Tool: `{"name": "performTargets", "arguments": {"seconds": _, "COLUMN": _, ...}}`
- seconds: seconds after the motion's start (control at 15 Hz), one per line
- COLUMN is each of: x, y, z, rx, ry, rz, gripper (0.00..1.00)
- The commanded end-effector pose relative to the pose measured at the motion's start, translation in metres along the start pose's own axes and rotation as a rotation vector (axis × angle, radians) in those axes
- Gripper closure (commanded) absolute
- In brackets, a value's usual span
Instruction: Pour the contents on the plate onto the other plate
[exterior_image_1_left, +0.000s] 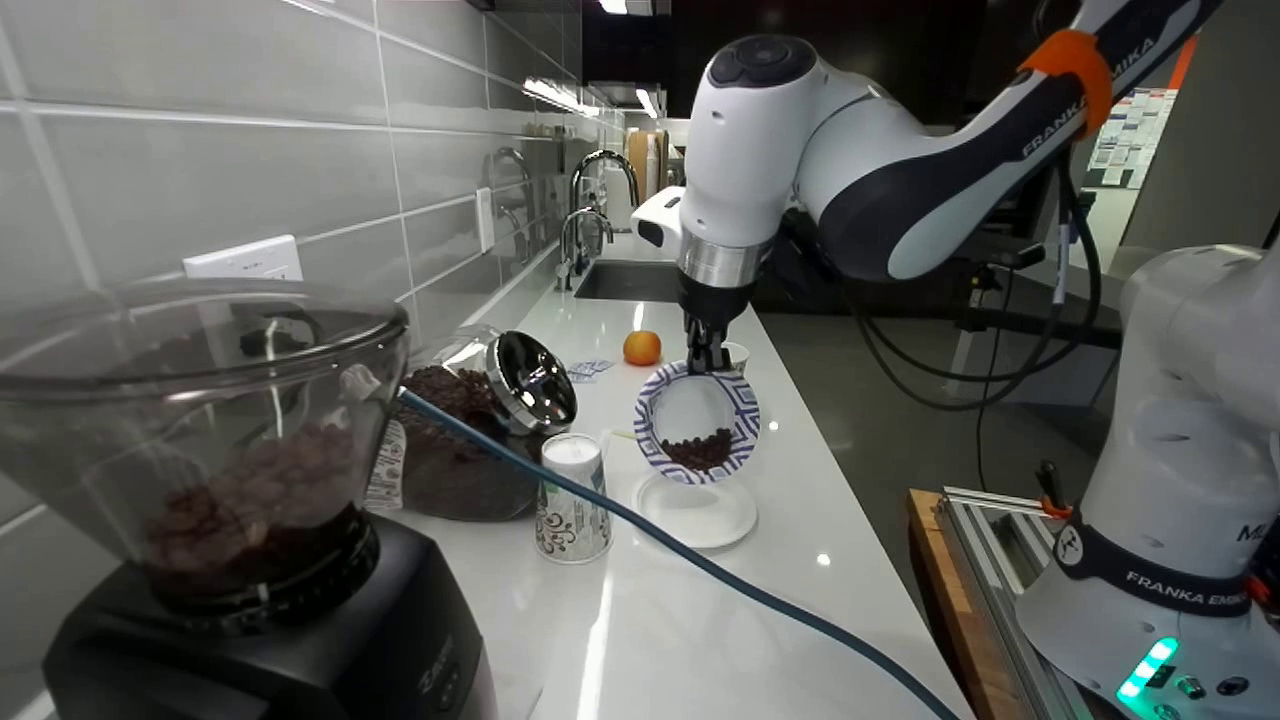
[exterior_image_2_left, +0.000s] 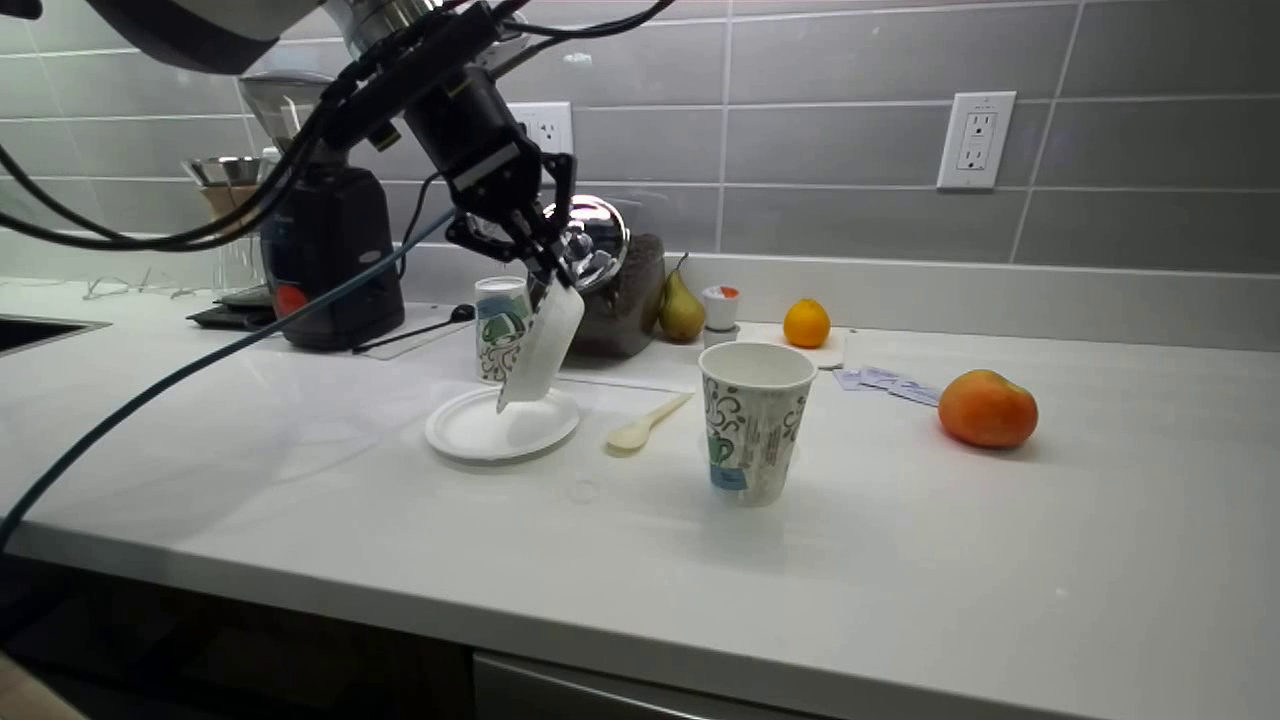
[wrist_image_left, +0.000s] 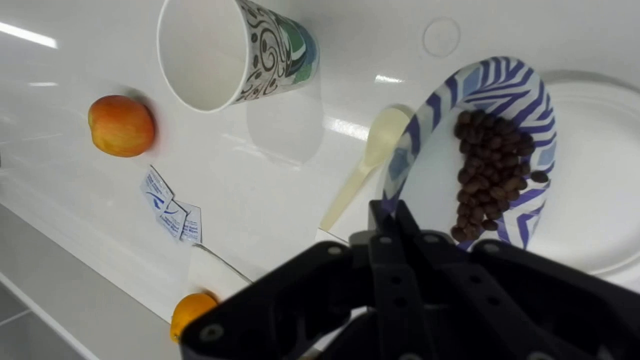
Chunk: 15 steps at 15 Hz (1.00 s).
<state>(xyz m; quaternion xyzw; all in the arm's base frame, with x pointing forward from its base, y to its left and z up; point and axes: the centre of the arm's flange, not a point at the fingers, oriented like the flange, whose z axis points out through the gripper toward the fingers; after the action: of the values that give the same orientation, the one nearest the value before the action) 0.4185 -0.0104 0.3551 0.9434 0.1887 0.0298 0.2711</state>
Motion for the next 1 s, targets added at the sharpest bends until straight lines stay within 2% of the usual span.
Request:
{"name": "performTargets", "arguments": {"seconds": 0.0, "x": -0.003, "y": -0.012, "z": -0.006, "rx": -0.064, "ry": -0.012, "rz": 0.005, "gripper": 0.99}}
{"name": "performTargets", "arguments": {"seconds": 0.93, "x": 0.011, "y": -0.037, "z": -0.012, "rx": -0.214, "ry": -0.072, "rz": 0.027, "gripper": 0.99}}
